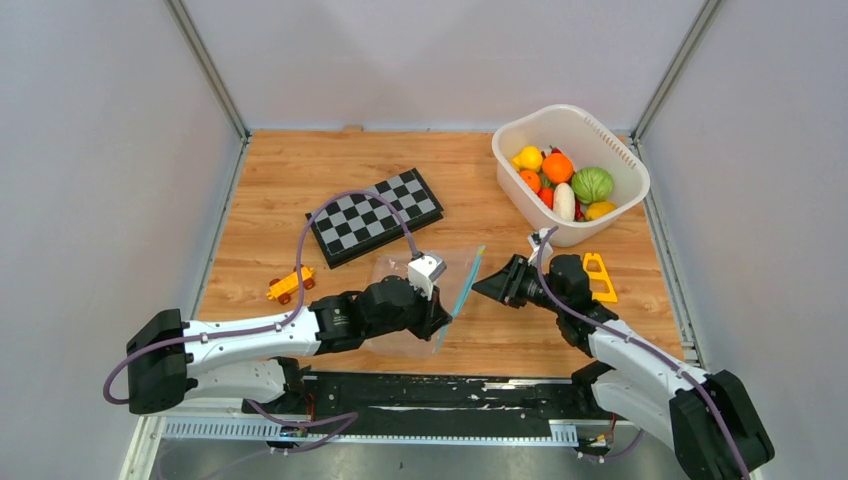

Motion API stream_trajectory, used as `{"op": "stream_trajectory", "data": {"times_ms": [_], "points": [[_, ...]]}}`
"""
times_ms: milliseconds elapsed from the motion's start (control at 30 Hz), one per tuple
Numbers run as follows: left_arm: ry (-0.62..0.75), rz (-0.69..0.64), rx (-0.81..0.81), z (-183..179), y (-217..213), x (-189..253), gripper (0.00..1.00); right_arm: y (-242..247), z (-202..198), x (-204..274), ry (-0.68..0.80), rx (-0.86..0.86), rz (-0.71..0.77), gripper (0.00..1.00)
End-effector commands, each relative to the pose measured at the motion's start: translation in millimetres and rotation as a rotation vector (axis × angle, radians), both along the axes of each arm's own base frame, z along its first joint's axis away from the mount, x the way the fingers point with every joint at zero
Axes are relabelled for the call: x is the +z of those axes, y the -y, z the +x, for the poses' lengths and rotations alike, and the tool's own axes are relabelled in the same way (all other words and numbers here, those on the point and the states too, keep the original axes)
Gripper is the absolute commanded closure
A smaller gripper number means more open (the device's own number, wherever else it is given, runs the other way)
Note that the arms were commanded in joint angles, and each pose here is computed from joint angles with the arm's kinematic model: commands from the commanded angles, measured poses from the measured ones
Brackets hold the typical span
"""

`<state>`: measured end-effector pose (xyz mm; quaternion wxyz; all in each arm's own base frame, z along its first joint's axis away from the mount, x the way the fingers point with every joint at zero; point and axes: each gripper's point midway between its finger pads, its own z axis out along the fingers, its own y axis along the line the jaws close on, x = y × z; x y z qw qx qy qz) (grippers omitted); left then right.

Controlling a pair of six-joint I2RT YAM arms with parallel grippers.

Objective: Place the food in the zip-top bag and seal the zipper
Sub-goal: Pick up the zipper food storage bag at the center of the board.

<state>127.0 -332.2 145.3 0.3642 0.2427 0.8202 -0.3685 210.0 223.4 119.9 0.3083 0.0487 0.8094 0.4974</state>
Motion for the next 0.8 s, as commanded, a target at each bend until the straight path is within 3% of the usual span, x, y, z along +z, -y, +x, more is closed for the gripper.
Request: {"op": "stream_trajectory", "data": {"times_ms": [0, 767], "points": [[0.015, -0.047, 0.024, 5.7, 5.5, 12.7, 0.99, -4.5, 6.7, 29.4, 0.073, -0.004, 0.067, 0.70], [0.033, -0.065, 0.009, 6.1, 9.2, 20.3, 0.98, -12.9, 13.3, 32.8, 0.051, 0.006, 0.112, 0.68]]}}
